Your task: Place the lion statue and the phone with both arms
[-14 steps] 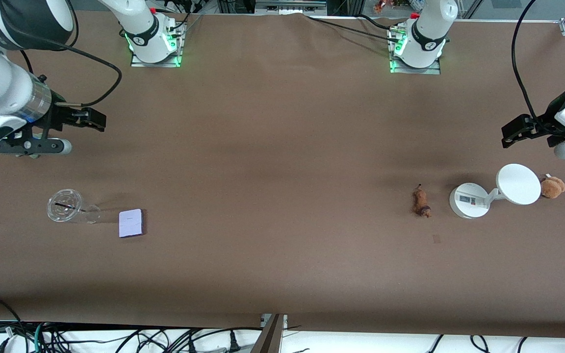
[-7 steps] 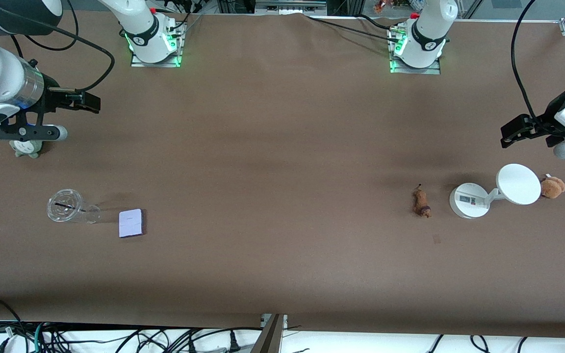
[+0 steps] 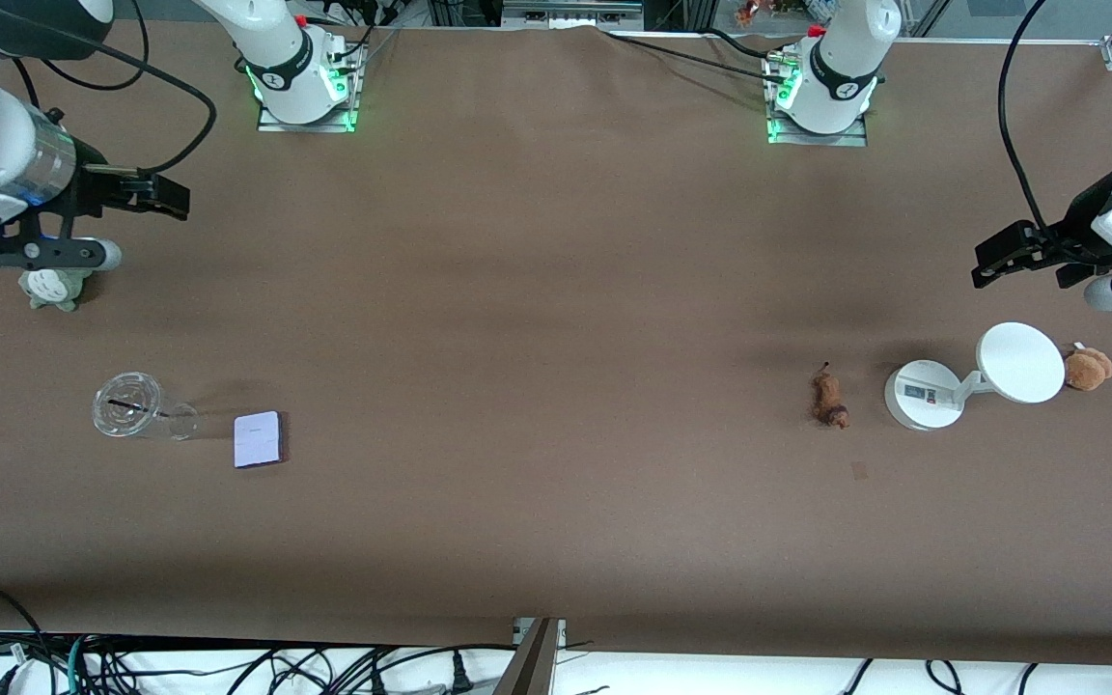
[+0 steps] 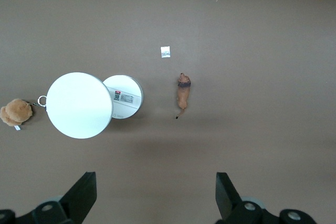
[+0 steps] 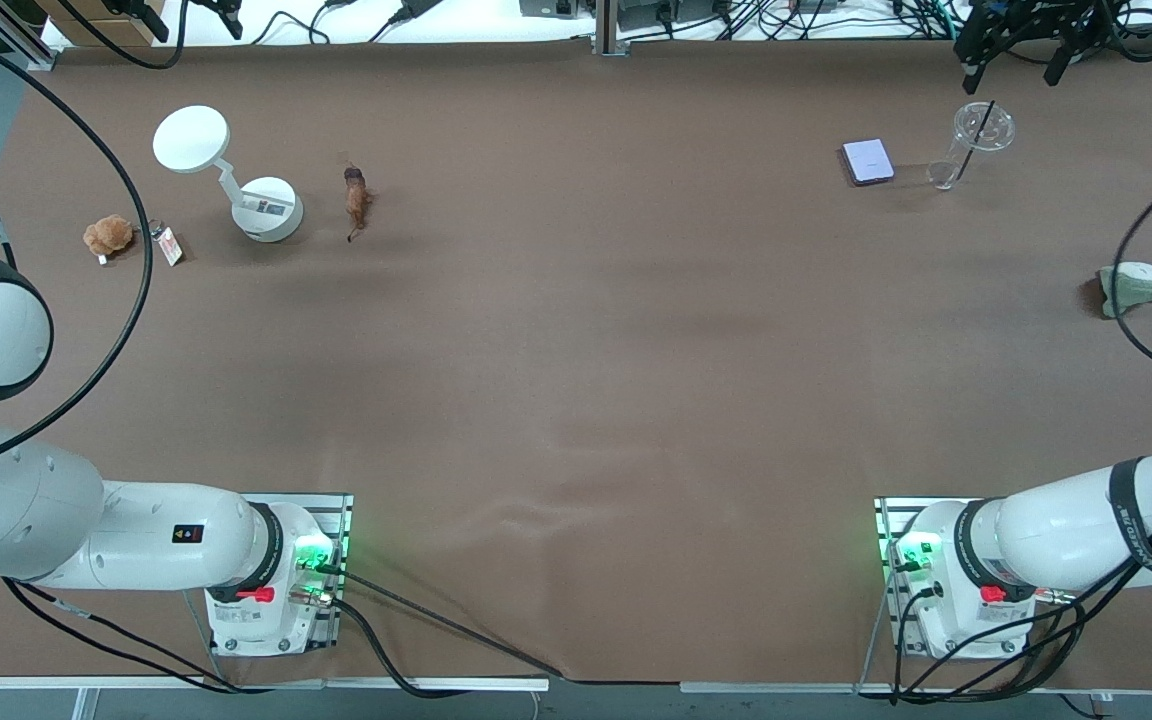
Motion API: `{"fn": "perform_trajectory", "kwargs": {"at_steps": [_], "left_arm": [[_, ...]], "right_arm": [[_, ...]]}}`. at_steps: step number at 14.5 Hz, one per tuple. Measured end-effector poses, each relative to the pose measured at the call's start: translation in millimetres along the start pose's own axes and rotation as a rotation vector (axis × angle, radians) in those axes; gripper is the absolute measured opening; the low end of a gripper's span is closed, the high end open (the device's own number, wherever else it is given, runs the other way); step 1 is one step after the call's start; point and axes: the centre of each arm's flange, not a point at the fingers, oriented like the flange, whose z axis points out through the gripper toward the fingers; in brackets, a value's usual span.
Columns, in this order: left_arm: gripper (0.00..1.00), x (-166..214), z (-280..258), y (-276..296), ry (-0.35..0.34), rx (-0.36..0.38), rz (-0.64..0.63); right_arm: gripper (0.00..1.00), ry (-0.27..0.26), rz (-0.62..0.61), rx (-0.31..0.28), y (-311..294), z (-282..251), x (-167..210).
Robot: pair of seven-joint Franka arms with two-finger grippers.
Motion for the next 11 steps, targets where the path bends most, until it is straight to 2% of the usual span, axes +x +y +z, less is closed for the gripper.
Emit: {"fn": "perform_trajectory", "kwargs": {"at_steps": [1,3,6,11], "left_arm": [[1.00,-0.4,0.2,0.2,-0.004,-0.001,0.000],[1.00,-1.9,0.4,1.2,-0.013,-0.001,0.002],[1.00,-2.9,-0.5,2.5,-0.015,-0.001,0.004],[1.00,-3.3,-0.8,2.5,-0.016,-0.001,0.005]], "right_arm": [[1.00,0.041,-0.007,0.006,8.0,-4.2,-2.4],[1.00,0.082,-0.011,0.011,17.1,-12.4,-13.1],[1.00,0.093,-0.016,0.011,16.4,-17.1,-26.3],[1.00,0.087,-0.026,0.009,13.5,-13.9,-27.0]]}}
